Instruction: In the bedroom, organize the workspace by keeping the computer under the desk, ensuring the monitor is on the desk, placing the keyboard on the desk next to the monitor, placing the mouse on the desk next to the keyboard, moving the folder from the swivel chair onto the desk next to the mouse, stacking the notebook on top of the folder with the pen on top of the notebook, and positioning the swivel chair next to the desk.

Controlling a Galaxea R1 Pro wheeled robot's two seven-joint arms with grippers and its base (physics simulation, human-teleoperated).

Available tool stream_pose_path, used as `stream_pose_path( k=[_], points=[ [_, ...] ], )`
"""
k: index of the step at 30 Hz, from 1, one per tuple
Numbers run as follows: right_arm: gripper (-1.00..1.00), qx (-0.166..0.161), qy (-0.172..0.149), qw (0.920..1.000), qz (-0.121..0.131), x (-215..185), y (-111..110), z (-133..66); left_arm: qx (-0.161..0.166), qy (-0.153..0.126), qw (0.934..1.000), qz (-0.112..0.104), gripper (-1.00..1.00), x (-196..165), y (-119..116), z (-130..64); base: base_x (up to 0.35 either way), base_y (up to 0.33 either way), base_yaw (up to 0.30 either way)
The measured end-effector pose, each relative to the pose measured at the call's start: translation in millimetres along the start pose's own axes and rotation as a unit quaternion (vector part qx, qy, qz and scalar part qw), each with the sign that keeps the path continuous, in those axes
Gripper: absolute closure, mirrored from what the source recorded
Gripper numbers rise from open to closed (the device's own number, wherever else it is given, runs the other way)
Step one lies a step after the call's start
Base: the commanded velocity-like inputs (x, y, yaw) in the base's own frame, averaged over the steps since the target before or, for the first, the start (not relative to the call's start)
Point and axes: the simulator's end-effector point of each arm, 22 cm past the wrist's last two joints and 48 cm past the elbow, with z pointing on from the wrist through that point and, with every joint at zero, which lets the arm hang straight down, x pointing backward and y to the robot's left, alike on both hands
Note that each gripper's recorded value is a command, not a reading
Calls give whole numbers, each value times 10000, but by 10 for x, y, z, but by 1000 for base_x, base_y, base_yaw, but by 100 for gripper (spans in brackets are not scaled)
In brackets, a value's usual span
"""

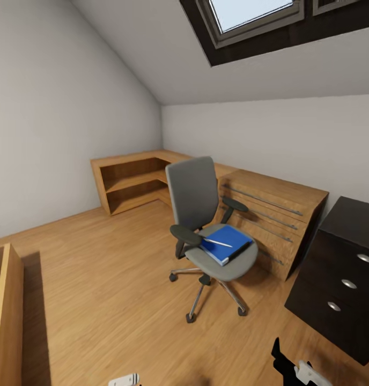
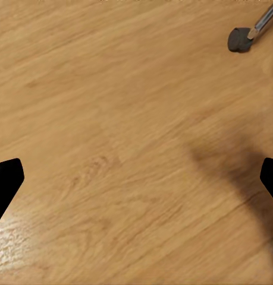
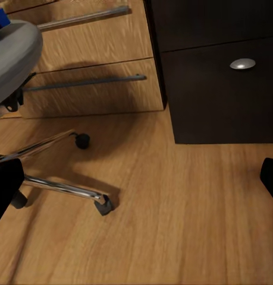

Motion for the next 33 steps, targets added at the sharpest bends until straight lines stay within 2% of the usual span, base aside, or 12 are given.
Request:
stream_pose_path(
  k=[7, 14, 21, 33],
  points=[
    [-100, -1, 5, 10000, 1, -127, 48, -23, 0, -1, 10000, 0, -100, -101, -20, -96, -90, 0, -2],
    [-100, 2, 4, 10000, -4, -258, 85, -43, -2, -4, 10000, 0, -100, -199, -38, -191, -284, 0, -9],
    [-100, 3, 2, 10000, -6, -388, 123, -68, -5, -8, 10000, -4, -100, -298, -52, -288, -268, 0, -123],
    [-100, -7, 6, 10000, -2, -598, 199, -115, -11, -17, 10000, -11, -100, -457, -77, -453, -33, 0, -50]
  ],
)
